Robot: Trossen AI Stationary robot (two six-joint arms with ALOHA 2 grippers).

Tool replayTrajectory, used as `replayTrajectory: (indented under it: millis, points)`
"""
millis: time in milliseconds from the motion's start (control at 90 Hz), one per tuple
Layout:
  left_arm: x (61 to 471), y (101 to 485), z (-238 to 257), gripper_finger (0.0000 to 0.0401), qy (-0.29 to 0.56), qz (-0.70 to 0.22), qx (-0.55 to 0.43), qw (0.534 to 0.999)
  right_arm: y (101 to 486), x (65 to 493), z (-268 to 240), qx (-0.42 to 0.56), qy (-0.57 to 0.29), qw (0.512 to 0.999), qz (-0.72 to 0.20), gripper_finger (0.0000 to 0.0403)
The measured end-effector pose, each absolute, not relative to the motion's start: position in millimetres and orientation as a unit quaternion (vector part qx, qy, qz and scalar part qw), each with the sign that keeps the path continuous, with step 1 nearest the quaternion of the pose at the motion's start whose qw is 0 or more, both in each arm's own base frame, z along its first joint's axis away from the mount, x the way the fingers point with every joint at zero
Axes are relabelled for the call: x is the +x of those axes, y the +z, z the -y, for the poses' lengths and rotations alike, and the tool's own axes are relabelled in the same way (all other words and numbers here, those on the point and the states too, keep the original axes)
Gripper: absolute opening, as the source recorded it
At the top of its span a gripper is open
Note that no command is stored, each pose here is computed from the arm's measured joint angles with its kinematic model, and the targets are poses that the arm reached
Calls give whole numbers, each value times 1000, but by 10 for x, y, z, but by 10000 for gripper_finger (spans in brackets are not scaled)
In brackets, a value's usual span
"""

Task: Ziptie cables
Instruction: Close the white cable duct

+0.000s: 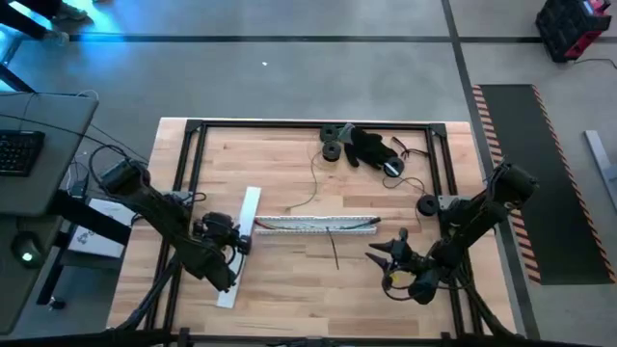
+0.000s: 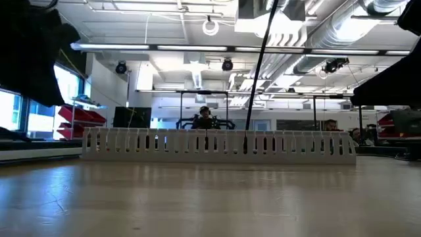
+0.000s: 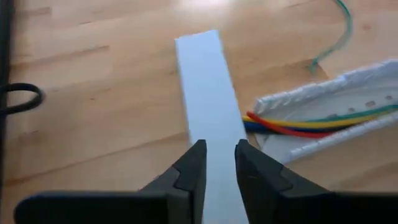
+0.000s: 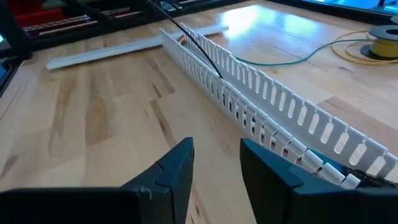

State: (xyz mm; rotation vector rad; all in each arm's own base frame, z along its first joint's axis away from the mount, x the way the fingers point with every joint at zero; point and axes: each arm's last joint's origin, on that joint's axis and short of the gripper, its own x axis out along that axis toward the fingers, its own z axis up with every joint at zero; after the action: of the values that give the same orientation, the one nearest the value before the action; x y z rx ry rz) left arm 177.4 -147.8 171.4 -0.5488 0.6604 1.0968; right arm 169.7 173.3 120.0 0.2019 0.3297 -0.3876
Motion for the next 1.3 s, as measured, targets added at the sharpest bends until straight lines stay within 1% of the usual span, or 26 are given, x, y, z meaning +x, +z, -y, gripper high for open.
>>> replayTrajectory:
  millis: [89, 178, 378, 467, 544, 622, 689, 778, 867, 944, 1200, 1300]
  points:
    - [1819, 1646, 1525, 134, 491, -313, -245, 775, 1201, 1697, -1733, 99, -192, 963, -162, 116]
    - [1843, 1567, 1549, 183, 495, -315, -238, 774, 1201, 1697, -1733, 99, -192, 963, -162, 116]
    - [1866, 1371, 1576, 288, 534, -320, -250, 741, 1201, 1697, -1733, 99, -192, 963, -161, 116]
    - [1876, 1281, 1593, 319, 546, -326, -251, 730, 1201, 1698, -1733, 99, -192, 963, -161, 116]
    - [1903, 1198, 1621, 332, 540, -325, -266, 729, 1202, 1697, -1733, 99, -192, 963, -161, 116]
    - [1913, 1084, 1632, 336, 525, -322, -290, 732, 1202, 1697, -1733, 99, -192, 963, -161, 116]
    - [1890, 1019, 1612, 337, 514, -319, -290, 742, 1202, 1698, -1733, 99, -192, 963, -161, 116]
    - [1860, 967, 1579, 336, 517, -318, -285, 742, 1202, 1697, -1733, 99, -193, 963, -161, 116]
    - [1847, 959, 1568, 327, 522, -319, -284, 739, 1202, 1698, -1735, 101, -192, 963, -161, 116]
    - [1842, 955, 1565, 312, 524, -322, -284, 736, 1203, 1699, -1735, 101, -191, 963, -162, 116]
    - [1830, 951, 1557, 239, 532, -326, -288, 726, 1205, 1700, -1734, 101, -194, 963, -158, 116]
    - [1830, 951, 1556, 216, 535, -321, -292, 725, 1205, 1700, -1736, 102, -192, 963, -160, 116]
